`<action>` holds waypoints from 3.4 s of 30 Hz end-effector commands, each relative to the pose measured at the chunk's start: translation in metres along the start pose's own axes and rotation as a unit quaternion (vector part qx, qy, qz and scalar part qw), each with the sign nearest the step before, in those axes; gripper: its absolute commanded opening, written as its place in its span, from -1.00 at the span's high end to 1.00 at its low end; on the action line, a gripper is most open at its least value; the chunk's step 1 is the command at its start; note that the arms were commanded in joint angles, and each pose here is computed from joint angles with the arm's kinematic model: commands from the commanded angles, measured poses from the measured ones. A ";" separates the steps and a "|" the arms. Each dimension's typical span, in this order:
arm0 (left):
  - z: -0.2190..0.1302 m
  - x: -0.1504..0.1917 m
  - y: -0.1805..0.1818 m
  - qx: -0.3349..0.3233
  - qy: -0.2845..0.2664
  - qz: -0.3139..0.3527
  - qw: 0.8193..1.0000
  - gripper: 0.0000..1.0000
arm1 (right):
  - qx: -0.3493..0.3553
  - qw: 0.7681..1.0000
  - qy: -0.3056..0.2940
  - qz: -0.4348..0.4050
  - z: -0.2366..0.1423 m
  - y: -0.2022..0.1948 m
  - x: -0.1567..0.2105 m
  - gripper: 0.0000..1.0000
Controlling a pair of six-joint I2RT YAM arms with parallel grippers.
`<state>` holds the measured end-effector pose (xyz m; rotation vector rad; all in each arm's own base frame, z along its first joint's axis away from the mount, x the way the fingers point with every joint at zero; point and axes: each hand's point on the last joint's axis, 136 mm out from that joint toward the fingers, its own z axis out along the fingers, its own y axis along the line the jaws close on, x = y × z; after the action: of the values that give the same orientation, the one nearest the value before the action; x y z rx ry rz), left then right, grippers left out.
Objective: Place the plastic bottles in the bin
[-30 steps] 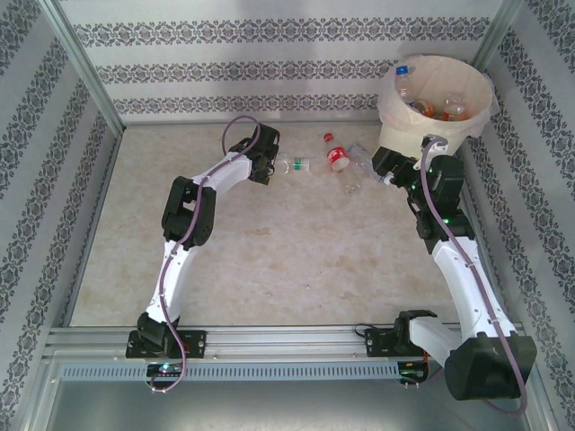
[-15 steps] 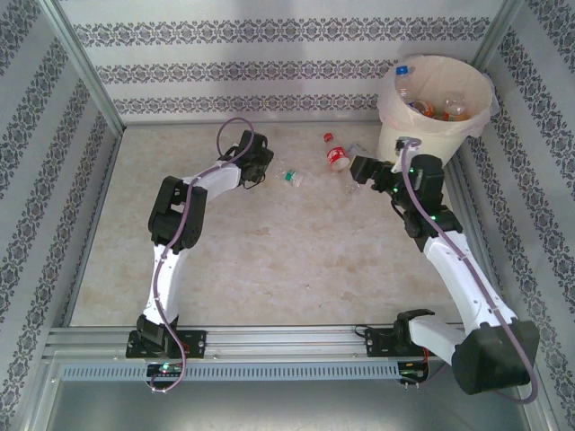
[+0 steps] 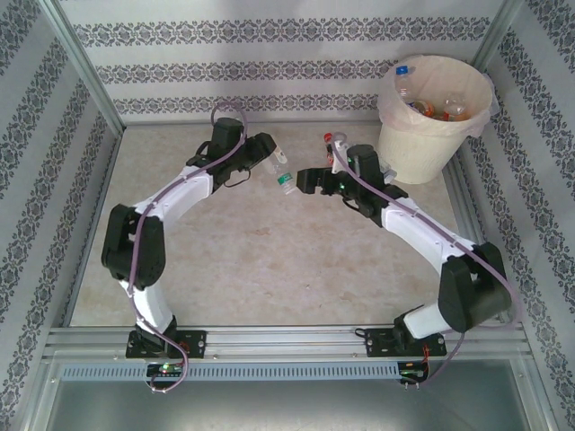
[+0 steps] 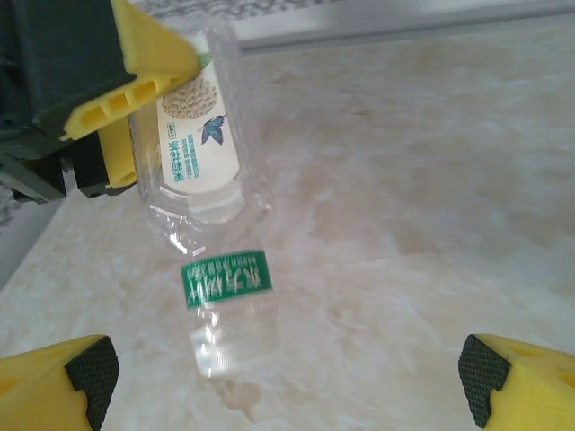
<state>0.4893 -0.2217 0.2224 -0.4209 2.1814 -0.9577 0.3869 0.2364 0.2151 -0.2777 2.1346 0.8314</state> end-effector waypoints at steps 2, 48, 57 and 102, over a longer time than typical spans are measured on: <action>-0.021 0.019 -0.015 0.041 0.039 0.040 0.998 -0.12 | -0.075 0.995 -0.017 -0.060 0.016 0.048 -0.019 -0.96; -0.102 0.006 -0.071 0.131 -0.041 0.079 0.987 -0.99 | -0.024 0.992 -0.117 -0.036 0.019 0.023 -0.070 0.03; -0.112 0.007 -0.032 0.066 -0.088 0.072 0.991 -0.99 | 0.054 0.973 -0.220 0.046 -0.060 -0.054 -0.140 0.03; -0.094 0.032 0.031 -0.045 -0.051 0.086 0.994 -0.99 | 0.290 0.664 -0.552 0.413 -0.196 -0.330 -0.285 -0.96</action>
<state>0.4003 -0.1688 0.2336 -0.3026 2.1159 -0.7327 0.6094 -0.1555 0.3464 1.3030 1.1489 0.4966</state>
